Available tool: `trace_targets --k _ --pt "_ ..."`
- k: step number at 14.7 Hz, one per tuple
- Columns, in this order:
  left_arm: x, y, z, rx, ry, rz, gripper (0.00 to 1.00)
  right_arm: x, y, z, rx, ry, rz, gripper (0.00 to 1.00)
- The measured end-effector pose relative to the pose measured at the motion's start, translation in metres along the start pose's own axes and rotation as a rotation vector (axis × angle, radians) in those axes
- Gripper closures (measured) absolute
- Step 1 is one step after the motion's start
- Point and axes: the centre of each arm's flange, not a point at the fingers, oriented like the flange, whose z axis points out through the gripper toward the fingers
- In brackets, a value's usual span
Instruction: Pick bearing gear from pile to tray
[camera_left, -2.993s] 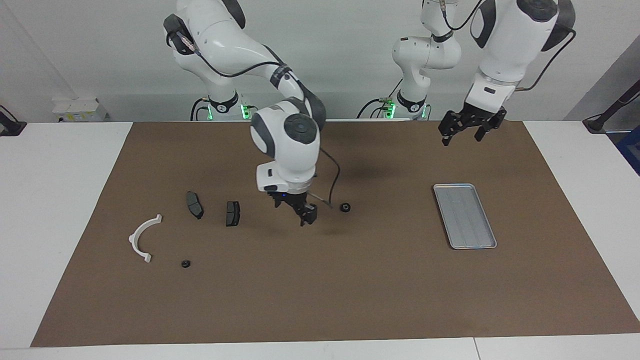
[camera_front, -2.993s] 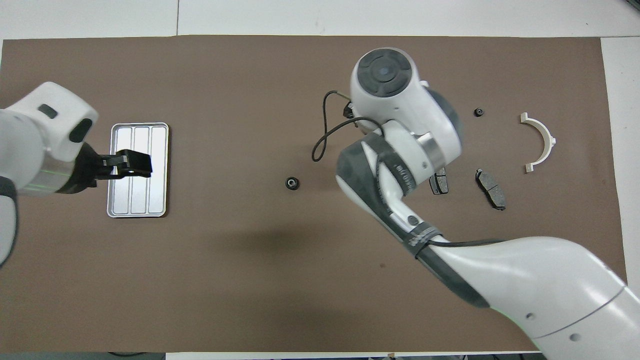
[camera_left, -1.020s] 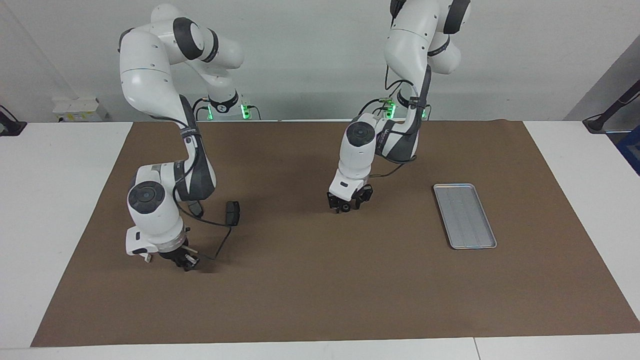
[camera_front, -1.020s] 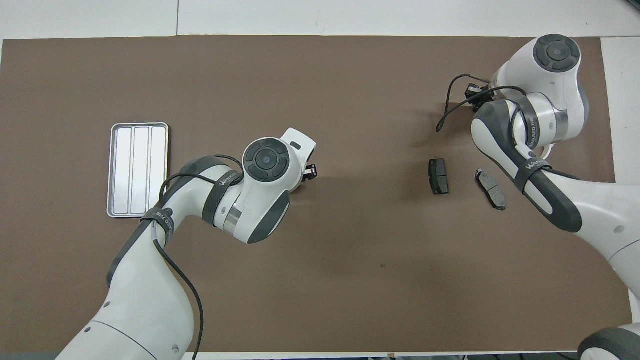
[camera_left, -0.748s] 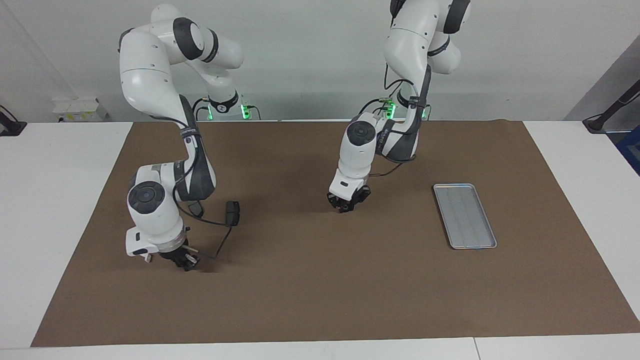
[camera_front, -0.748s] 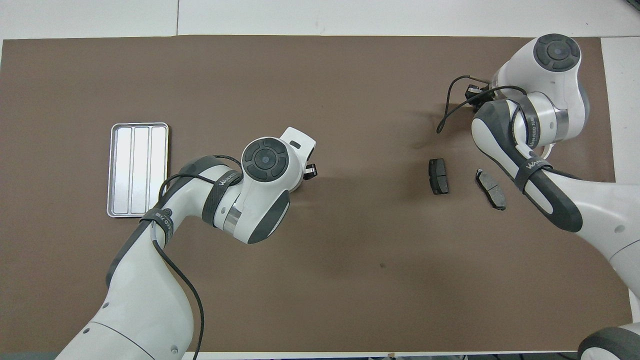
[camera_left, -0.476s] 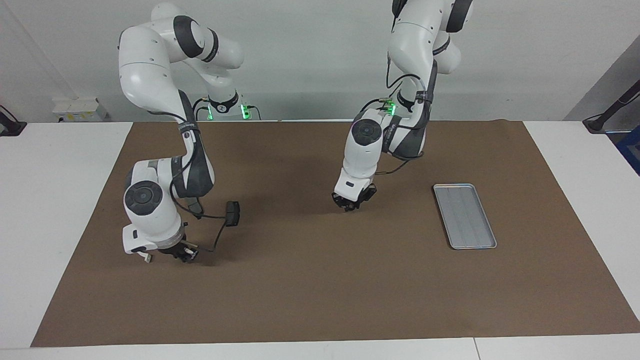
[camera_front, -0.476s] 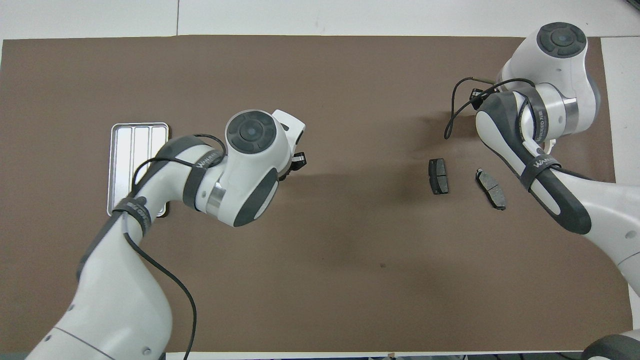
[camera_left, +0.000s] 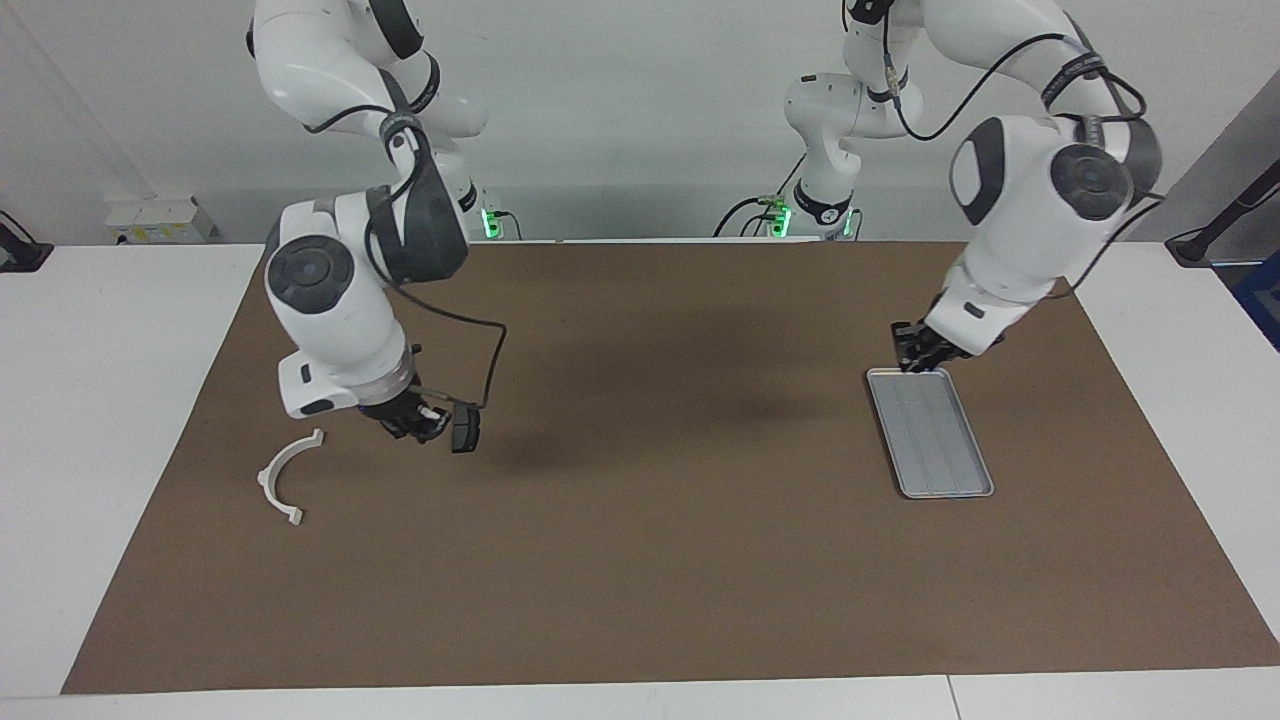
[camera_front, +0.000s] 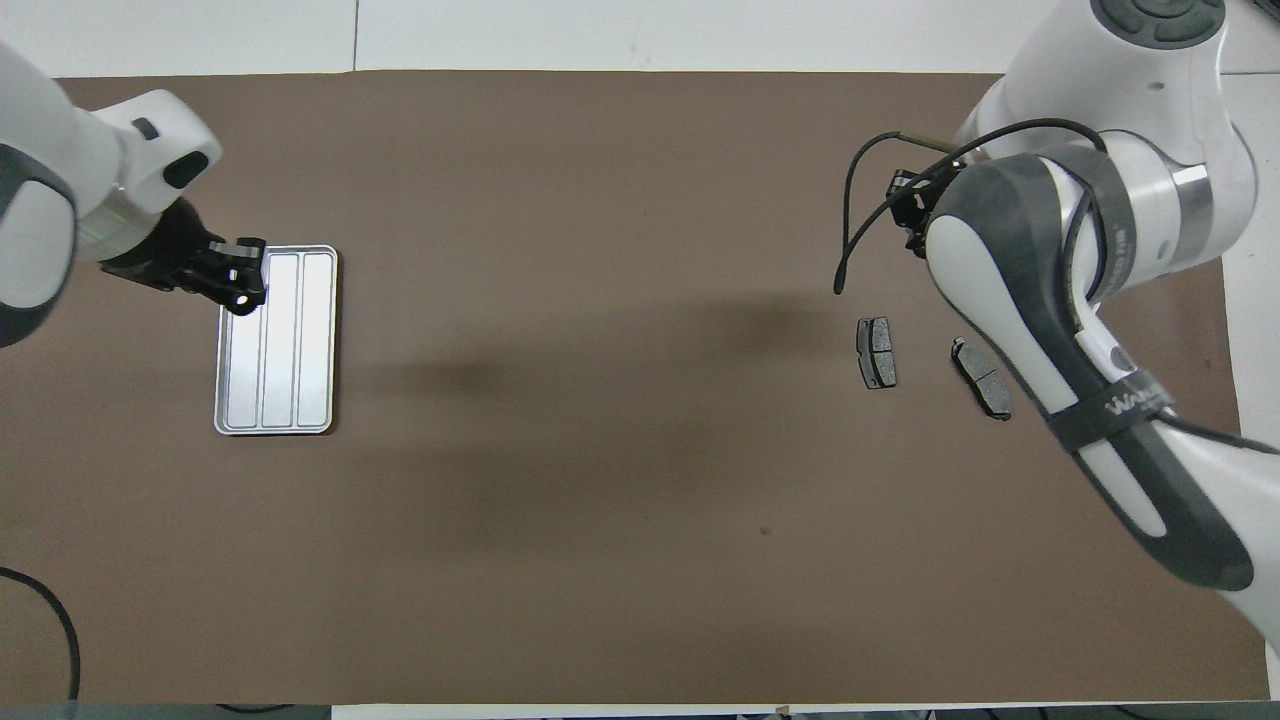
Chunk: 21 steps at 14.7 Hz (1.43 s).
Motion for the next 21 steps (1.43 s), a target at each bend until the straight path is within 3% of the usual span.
trace_targets --k 2,4,7,14,21 --pt "-0.005 -0.040 0.021 -0.015 -0.015 0.035 0.66 -0.058 -0.061 -0.010 0.038 0.022 0.136 0.75" --pt "-0.009 -0.040 0.056 -0.014 0.010 0.050 0.66 -0.111 -0.114 -0.008 0.096 0.032 0.227 0.75" --pt "-0.028 -0.035 0.102 -0.009 0.055 0.063 0.66 -0.157 -0.165 0.018 0.156 0.026 0.319 0.75" --pt "-0.050 -0.048 0.139 -0.004 0.085 0.092 0.66 -0.202 -0.237 0.150 0.176 0.107 0.379 0.75" --pt "-0.063 -0.055 0.182 0.007 0.127 0.088 0.66 -0.189 -0.235 0.171 0.223 0.143 0.358 0.75"
